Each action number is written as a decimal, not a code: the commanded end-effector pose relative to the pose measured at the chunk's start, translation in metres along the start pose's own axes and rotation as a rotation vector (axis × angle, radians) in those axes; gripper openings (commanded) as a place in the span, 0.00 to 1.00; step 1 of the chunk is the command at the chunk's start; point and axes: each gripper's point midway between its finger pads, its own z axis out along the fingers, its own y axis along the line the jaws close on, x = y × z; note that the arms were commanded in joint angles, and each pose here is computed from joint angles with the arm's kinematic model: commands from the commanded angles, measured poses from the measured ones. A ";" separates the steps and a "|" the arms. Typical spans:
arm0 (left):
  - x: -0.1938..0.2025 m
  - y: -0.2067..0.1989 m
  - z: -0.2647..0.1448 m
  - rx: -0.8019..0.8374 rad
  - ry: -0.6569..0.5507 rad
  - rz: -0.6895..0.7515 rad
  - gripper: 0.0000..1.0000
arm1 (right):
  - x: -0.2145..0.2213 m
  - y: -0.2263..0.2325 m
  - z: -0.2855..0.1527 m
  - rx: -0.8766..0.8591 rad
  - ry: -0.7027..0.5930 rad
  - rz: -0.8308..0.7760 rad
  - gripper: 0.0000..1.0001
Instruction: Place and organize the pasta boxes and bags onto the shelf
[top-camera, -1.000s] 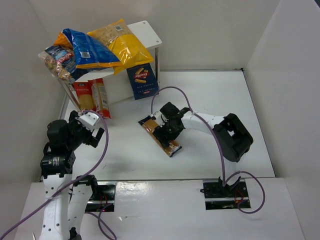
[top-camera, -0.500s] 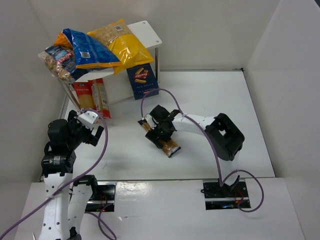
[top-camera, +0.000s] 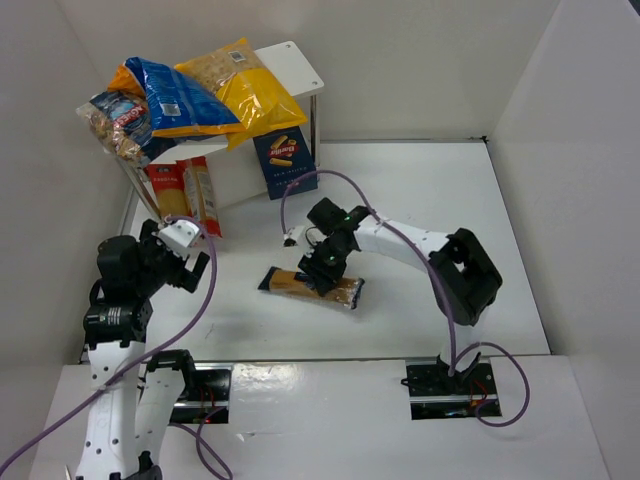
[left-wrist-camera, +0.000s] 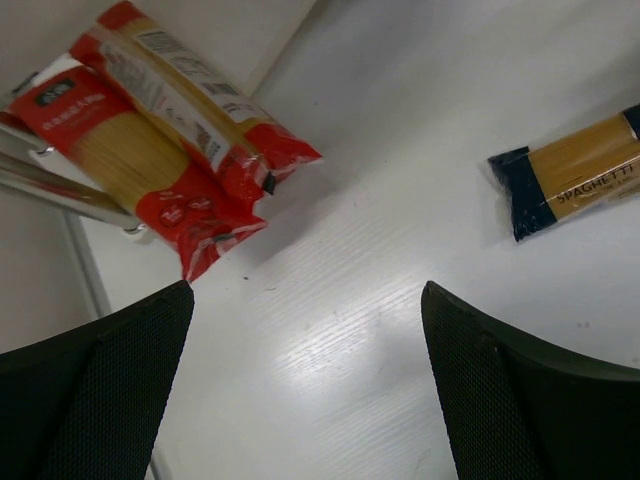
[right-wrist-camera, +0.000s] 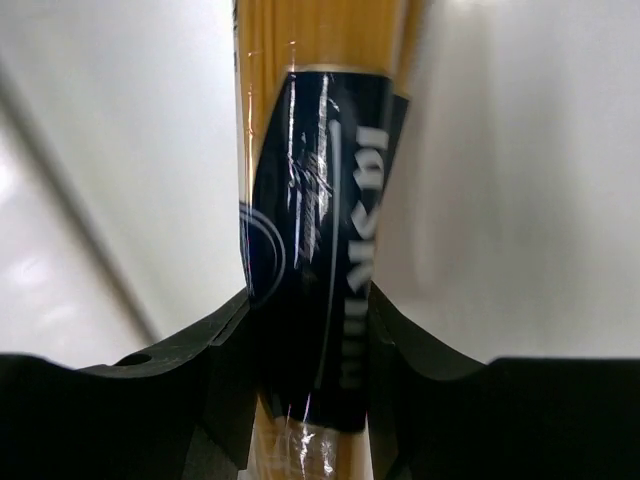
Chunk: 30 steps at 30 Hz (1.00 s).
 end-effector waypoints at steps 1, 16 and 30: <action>-0.022 -0.015 0.001 0.129 -0.053 0.046 1.00 | -0.042 0.039 -0.075 -0.210 -0.218 -0.135 0.00; -0.031 -0.118 0.020 0.787 -0.101 0.212 1.00 | -0.039 0.056 -0.094 -0.337 -0.303 -0.226 0.00; -0.024 -0.170 0.021 1.005 -0.140 0.199 1.00 | -0.055 0.067 -0.139 -0.434 -0.407 -0.262 0.00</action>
